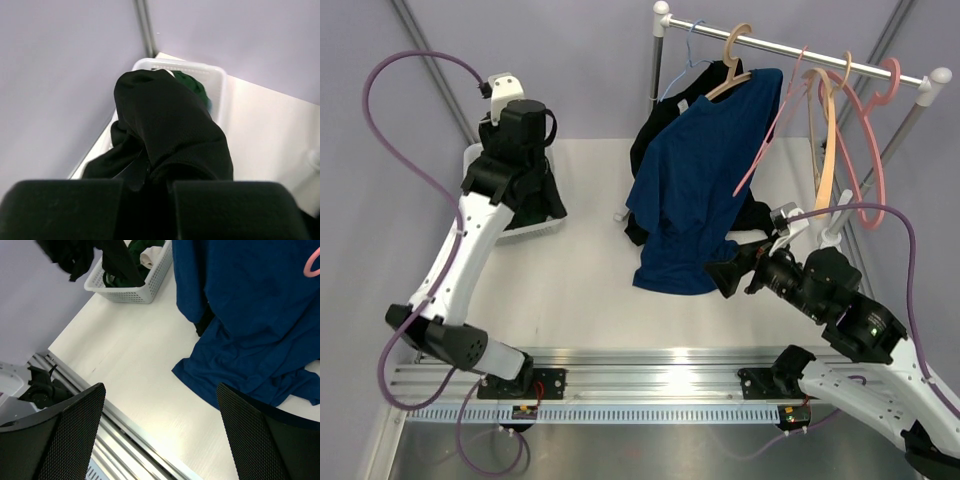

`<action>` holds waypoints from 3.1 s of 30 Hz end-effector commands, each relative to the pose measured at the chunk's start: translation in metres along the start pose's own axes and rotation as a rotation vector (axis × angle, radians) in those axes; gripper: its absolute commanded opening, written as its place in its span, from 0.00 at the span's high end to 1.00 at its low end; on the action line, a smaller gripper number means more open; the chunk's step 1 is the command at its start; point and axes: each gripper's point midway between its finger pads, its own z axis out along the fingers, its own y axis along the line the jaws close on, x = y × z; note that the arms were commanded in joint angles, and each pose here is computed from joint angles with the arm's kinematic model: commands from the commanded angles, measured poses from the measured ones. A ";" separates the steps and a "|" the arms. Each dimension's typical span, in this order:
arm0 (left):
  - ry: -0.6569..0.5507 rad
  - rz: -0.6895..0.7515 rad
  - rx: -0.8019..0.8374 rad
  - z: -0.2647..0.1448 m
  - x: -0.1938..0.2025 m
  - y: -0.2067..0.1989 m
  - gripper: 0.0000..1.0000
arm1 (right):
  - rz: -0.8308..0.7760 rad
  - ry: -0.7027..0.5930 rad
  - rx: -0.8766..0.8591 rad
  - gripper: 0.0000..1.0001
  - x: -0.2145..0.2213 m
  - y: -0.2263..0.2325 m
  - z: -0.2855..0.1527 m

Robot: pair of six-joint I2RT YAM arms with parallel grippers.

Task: Remove the t-shirt from the hanger
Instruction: Place the T-shirt in the bin.

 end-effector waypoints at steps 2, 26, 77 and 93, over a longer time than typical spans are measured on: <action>-0.064 -0.052 -0.035 0.046 -0.032 -0.002 1.00 | 0.026 -0.063 -0.092 0.00 -0.015 0.019 -0.008; -0.036 -0.105 0.116 0.208 0.043 -0.025 1.00 | 0.037 -0.154 -0.067 0.01 -0.023 0.009 -0.030; 0.083 -0.157 0.644 0.179 0.043 -0.146 1.00 | 0.015 -0.183 -0.073 0.00 -0.025 0.008 -0.036; 0.159 -0.053 0.257 0.261 0.132 -0.146 1.00 | 0.005 -0.144 -0.110 0.00 -0.019 0.015 -0.030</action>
